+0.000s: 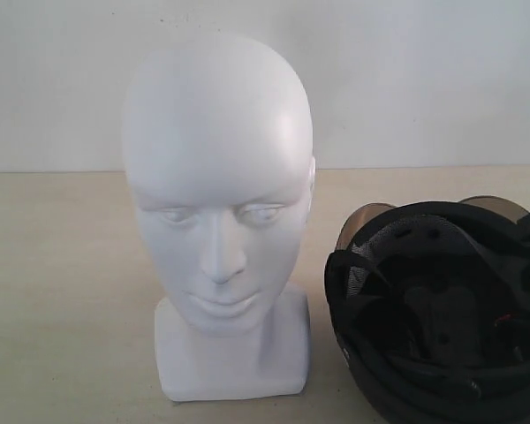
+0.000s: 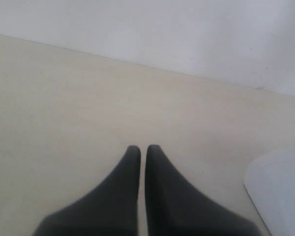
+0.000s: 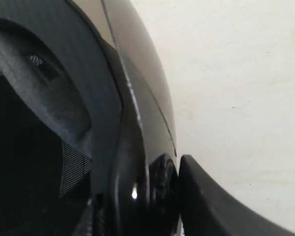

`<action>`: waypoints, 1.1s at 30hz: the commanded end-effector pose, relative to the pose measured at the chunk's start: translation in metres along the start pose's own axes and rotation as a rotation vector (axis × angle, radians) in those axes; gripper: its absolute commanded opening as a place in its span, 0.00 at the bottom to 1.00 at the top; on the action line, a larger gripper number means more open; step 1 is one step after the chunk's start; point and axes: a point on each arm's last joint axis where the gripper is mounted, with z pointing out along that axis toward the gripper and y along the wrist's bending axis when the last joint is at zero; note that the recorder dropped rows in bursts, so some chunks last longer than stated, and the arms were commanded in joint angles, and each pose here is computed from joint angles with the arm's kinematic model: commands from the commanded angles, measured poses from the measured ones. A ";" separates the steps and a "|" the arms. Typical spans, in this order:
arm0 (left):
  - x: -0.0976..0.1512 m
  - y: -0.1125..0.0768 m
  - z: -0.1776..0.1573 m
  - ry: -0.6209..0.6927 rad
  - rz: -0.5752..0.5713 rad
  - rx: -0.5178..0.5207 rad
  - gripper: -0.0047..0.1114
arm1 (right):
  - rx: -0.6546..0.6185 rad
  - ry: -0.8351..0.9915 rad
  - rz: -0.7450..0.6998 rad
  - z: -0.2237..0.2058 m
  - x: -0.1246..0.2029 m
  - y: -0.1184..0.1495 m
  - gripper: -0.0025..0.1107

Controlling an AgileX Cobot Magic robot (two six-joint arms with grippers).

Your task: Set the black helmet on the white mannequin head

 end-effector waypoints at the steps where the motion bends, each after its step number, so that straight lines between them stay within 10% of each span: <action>1: 0.001 0.000 0.000 -0.004 0.000 0.000 0.08 | -0.002 -0.039 0.005 -0.005 -0.002 0.001 0.02; 15: 0.001 0.000 0.000 -0.004 0.000 0.000 0.08 | 0.029 -0.088 -0.032 -0.007 -0.007 -0.001 0.03; 24: 0.001 0.000 0.000 -0.004 0.000 0.000 0.08 | 0.030 -0.091 -0.032 -0.008 -0.007 -0.001 0.51; 33: 0.001 0.000 0.000 -0.004 0.000 0.000 0.08 | 0.029 -0.092 0.024 -0.008 -0.008 -0.003 0.55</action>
